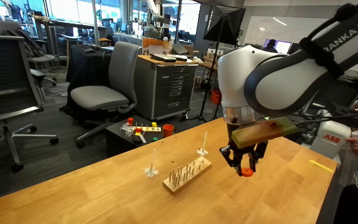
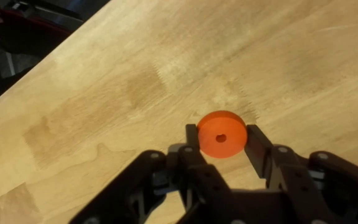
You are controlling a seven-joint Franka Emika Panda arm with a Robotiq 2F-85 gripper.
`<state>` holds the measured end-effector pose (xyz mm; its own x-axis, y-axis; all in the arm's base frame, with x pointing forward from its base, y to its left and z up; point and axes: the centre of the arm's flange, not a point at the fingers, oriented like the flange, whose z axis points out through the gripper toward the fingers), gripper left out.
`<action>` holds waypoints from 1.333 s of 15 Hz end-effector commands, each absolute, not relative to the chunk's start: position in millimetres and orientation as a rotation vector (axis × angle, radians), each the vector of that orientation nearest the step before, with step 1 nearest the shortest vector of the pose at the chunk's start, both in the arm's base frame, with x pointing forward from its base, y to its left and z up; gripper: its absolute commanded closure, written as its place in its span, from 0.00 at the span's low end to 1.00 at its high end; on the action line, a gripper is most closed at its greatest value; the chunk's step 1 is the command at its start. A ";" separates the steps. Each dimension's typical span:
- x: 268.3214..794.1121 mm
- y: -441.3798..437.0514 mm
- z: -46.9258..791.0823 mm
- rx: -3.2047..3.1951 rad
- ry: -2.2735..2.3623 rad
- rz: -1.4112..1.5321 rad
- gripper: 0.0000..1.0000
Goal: Pick up the orange object and put it on the object
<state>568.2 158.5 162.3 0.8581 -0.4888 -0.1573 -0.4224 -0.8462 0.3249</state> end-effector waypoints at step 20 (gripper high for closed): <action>570.5 151.9 176.8 2.652 -0.235 -0.616 0.83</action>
<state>568.9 151.7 177.1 0.8843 -0.2569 -0.3899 -0.0764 -0.9034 0.4220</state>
